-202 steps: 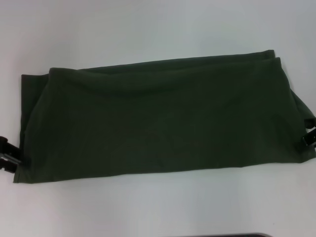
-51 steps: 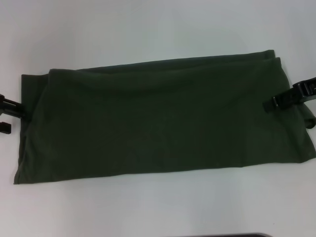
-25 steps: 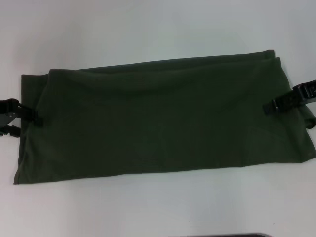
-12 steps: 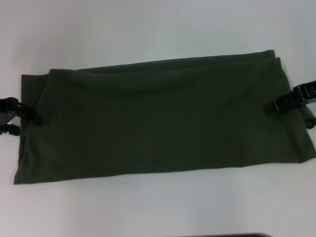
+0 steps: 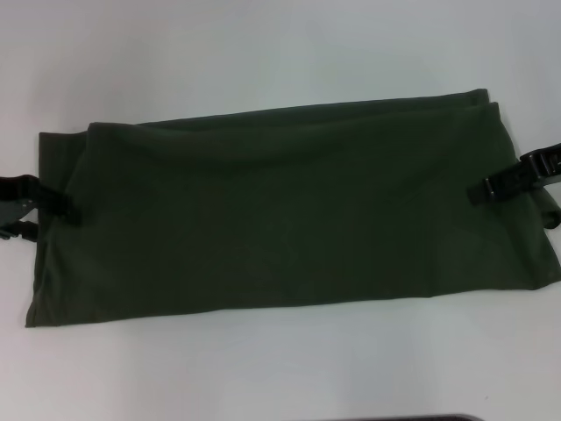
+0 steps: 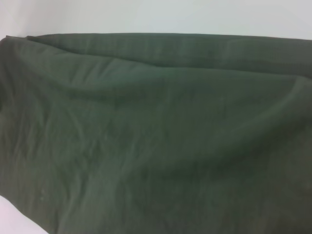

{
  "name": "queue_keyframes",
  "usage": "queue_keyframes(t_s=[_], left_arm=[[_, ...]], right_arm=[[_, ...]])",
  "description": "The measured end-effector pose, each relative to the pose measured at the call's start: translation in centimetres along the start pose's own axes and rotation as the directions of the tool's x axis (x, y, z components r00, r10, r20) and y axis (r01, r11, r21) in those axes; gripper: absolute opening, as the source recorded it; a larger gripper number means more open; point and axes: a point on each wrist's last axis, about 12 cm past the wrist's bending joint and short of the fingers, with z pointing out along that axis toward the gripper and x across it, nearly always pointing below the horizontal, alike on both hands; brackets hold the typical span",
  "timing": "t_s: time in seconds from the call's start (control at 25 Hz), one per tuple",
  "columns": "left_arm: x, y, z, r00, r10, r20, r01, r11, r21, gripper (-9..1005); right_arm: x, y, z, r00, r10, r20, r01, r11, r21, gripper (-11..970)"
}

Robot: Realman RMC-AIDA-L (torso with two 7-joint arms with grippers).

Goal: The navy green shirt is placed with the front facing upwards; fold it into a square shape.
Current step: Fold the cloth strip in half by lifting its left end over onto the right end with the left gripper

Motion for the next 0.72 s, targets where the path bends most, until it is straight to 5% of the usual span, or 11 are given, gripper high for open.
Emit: queue_keyframes(t_s=[0.72], left_arm=[[0.1,-1.3,1.0,0.998,0.044,-0.037,-0.043,0.998,0.036,702]], right_arm=[[0.0,0.0,0.0,1.000,0.000,0.002,0.000,1.000,-0.001,684]])
